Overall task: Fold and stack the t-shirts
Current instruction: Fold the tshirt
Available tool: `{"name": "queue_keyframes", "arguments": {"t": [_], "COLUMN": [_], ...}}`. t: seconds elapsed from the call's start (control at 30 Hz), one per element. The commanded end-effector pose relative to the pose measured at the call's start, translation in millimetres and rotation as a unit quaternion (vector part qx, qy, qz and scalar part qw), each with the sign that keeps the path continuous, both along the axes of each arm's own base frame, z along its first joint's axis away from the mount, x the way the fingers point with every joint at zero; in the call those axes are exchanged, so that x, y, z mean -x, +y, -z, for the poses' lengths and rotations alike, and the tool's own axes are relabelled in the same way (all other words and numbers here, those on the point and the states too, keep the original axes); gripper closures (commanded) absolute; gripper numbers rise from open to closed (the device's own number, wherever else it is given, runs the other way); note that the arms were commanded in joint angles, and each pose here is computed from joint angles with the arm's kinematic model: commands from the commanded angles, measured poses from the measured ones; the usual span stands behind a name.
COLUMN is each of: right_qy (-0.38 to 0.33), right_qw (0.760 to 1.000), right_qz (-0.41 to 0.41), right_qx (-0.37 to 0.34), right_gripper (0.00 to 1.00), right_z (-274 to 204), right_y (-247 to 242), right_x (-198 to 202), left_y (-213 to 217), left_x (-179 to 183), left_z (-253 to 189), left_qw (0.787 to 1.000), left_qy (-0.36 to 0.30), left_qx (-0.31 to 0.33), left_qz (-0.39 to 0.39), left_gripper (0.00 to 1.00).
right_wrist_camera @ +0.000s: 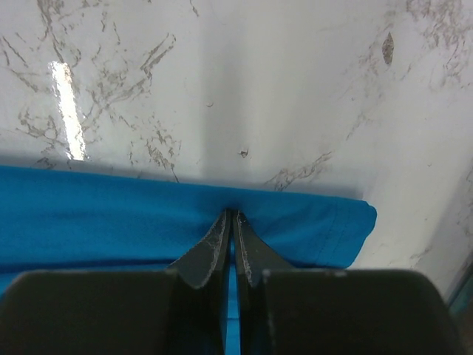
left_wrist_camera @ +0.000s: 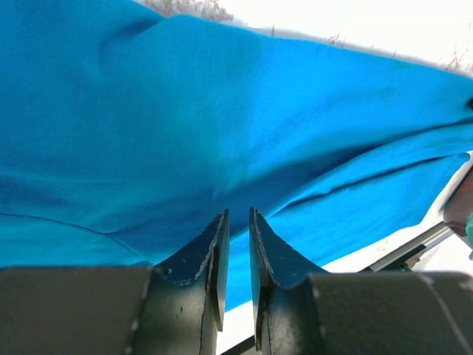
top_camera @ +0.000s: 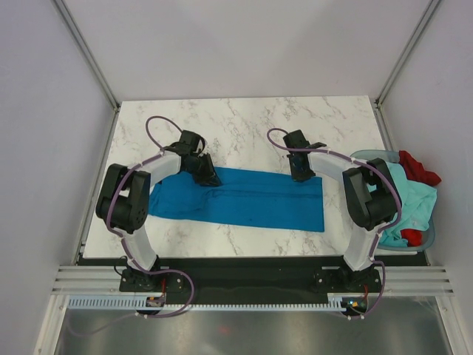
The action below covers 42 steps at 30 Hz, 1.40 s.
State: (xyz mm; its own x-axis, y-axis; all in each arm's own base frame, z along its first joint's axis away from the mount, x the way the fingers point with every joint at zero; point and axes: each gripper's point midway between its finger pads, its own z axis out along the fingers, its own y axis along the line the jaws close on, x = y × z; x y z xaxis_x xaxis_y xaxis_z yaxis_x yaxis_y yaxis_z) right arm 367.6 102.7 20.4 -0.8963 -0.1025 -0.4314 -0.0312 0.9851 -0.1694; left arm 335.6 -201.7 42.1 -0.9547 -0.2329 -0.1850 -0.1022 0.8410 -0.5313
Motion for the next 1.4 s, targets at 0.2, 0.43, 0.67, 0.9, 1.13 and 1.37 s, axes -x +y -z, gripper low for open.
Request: {"name": "queue_keyframes", "arguments": {"t": [0.2,0.43,0.67,0.9,1.13,1.37], "right_qy": [-0.02,-0.019,-0.02,-0.021,-0.008,-0.004], "right_qw": [0.999,0.999,0.999,0.999,0.999,0.998], "right_qz": [0.024,0.025,0.026,0.023,0.029,0.031], "right_qx": [0.025,0.032,0.029,0.028,0.042,0.049], "right_gripper": [0.89,0.88,0.88,0.88,0.88,0.88], "right_z": [-19.2,-22.5,-28.5,-33.3,-21.6,-18.6], "right_y": [-14.8,-17.0,-18.8,-19.3,-24.6,-26.8], "right_x": [-0.5,1.5,6.3,10.2,12.7,11.6], "left_y": [-14.6,-20.7,-23.9,-24.7,-25.6,-27.5], "left_x": [-3.4,1.8,9.6,16.9,21.6,25.5], "left_z": [-14.1,-12.5,-13.3,-8.4,-4.4,-2.3], "left_qw": [0.999,0.998,0.998,0.998,0.997,0.997], "left_qy": [-0.033,-0.032,-0.034,-0.032,-0.031,-0.03], "left_qx": [0.015,0.015,0.013,0.005,-0.004,-0.006], "left_qz": [0.035,0.047,0.055,0.061,0.066,0.072], "left_gripper": [0.76,0.76,0.76,0.76,0.76,0.77]}}
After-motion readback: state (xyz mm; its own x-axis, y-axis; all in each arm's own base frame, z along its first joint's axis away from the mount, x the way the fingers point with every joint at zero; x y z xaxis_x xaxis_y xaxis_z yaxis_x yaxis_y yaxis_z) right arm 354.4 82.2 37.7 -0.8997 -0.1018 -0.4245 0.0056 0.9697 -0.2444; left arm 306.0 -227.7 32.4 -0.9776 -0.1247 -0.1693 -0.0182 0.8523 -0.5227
